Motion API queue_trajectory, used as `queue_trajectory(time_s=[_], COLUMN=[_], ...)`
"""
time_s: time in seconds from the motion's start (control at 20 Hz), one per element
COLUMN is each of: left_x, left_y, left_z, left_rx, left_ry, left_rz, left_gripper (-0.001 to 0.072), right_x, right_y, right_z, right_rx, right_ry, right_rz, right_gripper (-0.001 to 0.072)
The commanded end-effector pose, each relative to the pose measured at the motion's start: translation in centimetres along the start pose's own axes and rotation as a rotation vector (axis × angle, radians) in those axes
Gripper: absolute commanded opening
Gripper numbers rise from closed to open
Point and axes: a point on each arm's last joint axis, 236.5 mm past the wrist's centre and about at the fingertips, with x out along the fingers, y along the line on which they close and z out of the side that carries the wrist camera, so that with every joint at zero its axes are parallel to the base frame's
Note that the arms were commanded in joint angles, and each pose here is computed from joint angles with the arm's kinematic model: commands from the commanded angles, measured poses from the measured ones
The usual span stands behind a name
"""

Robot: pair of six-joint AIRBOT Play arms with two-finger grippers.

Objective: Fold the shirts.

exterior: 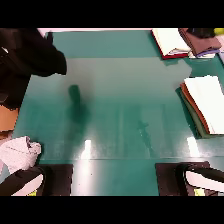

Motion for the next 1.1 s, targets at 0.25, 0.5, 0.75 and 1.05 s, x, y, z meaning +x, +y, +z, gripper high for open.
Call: queue_trajectory(time_s=[0.25,0.5,0.75,1.05], left_x=[5.3,11.4,15.4,22.4], left_y=[-23.6,-20.3,-15.2,-23.3], left_z=[-2.6,-5.6,-9.7,-21.2], left_rx=[0.295,0.187,-0.125,-0.202], left_ry=[0.028,0.152,0.317,0.565], left_rz=[-0.500,-0.410,-0.405,-0.540], left_gripper=[0.0028,0.0462,0.0462,0.0462], right_x=[-1.8,-1.6,-1.4,-1.3], right_y=[0.2,0.1,0.2,0.3], right_z=[2.1,1.1,0.7,-0.8], right_rx=[-0.012,-0.003,-0.002,-0.001], right_ry=[-0.094,-0.081,-0.061,0.004], right_rz=[-0.015,-0.014,-0.010,-0.005], right_gripper=[0.0018,0.0018,0.0018,0.0018])
